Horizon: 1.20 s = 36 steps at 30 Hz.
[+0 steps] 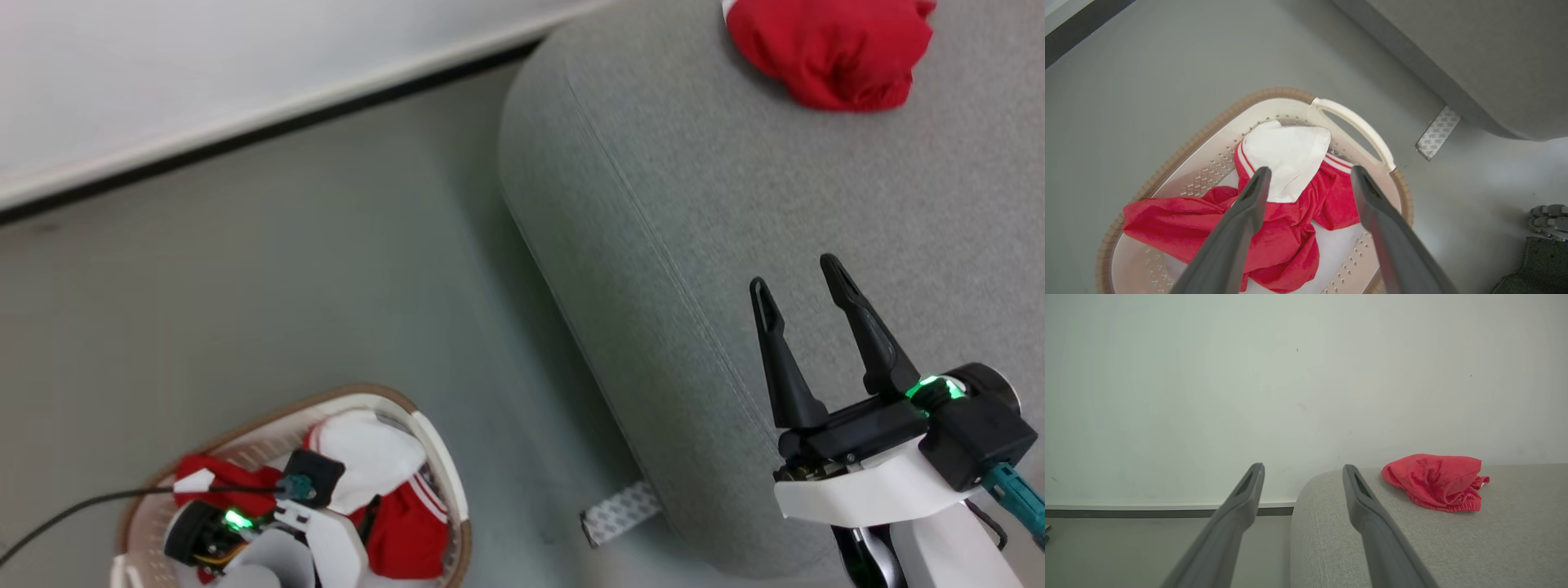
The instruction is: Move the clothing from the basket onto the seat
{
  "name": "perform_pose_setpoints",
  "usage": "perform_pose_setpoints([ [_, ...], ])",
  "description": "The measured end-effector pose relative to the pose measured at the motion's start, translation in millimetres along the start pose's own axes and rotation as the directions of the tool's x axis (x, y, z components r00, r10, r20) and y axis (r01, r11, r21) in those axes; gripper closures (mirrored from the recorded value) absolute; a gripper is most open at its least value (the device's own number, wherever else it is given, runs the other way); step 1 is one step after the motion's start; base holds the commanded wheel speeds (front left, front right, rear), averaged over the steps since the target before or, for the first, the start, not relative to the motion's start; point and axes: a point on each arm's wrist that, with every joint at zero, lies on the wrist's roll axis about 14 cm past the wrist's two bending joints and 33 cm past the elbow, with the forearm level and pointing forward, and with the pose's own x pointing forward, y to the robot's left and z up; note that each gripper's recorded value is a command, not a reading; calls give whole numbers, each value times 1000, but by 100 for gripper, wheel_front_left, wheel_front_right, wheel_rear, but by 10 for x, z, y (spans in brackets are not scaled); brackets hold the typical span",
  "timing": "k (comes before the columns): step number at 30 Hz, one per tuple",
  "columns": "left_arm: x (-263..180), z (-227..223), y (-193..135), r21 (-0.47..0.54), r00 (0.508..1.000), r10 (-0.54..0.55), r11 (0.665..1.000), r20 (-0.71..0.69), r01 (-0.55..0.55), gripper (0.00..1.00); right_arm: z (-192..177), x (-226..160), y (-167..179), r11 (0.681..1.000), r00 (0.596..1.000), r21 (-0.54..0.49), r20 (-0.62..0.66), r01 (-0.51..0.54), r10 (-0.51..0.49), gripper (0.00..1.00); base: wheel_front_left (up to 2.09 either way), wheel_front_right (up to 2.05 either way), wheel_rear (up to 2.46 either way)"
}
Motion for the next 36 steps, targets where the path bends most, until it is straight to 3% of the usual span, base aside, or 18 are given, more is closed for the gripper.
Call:
perform_pose_setpoints([
  [7,419,-535,-13,105,975,-85,989,-206,108,0,-113,156,-133,999,999,-33,-16,33,-34,0,0,0,0],
  [14,805,-935,162,151,949,-102,977,-297,152,0,-401,337,-143,998,997,-62,-64,30,-34,0,13,13,13],
  [24,872,-1347,626,127,951,-35,989,-307,78,0,-897,518,129,995,989,-75,-140,-60,49,0,17,17,17],
  [25,869,-1353,647,120,955,-33,990,-294,71,100,-936,526,151,995,988,-71,-146,-65,55,0,0,0,0],
  [36,713,-798,505,40,996,-20,999,-92,24,100,-789,507,277,997,991,-11,-110,-76,74,0,0,0,0],
])
